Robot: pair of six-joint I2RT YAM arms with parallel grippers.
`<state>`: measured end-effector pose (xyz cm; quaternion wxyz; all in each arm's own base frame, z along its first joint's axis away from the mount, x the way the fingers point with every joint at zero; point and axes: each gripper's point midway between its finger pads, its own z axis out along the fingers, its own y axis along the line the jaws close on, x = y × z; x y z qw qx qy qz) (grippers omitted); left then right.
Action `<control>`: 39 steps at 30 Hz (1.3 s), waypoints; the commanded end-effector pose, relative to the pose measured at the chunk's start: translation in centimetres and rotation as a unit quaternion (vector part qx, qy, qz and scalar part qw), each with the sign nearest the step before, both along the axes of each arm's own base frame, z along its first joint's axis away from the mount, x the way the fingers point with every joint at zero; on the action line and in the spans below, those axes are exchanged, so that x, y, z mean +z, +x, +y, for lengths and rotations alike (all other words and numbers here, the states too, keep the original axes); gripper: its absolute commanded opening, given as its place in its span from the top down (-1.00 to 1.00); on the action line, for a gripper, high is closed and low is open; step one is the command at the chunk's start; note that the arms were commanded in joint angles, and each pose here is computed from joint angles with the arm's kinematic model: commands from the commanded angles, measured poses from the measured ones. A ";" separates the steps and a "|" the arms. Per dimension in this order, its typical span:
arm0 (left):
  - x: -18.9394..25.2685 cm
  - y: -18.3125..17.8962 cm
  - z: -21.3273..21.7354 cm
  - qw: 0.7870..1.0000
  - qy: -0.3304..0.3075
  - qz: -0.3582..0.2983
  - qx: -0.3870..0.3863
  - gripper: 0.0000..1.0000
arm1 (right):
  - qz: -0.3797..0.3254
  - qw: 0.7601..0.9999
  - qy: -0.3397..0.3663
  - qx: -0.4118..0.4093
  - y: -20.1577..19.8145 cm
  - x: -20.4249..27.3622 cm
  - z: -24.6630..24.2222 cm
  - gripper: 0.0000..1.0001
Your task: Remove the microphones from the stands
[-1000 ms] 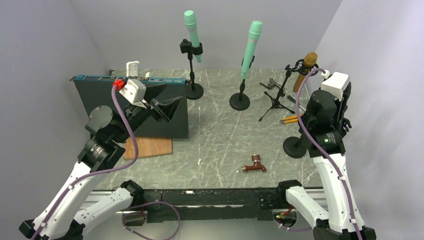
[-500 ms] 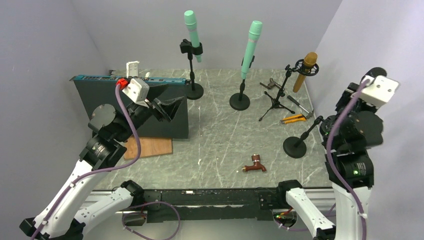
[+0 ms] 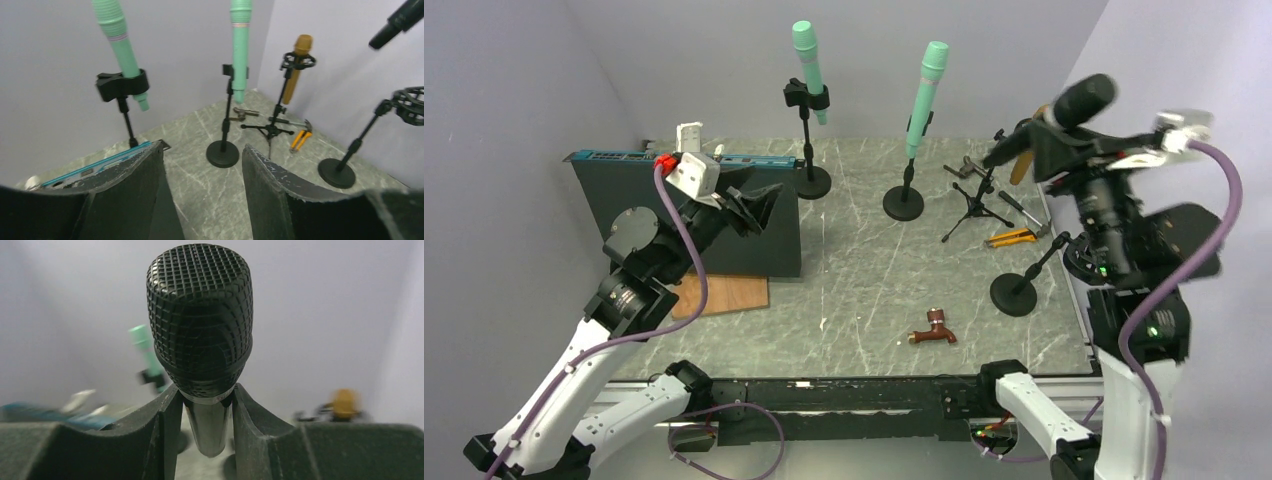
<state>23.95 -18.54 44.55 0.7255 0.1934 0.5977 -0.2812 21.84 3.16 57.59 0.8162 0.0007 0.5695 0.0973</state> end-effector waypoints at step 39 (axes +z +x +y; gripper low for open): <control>-2.3 3.3 9.3 0.960 -0.053 0.036 0.272 -0.26 | 0.621 0.744 0.081 0.233 2.6 -49.3 36.7 0.63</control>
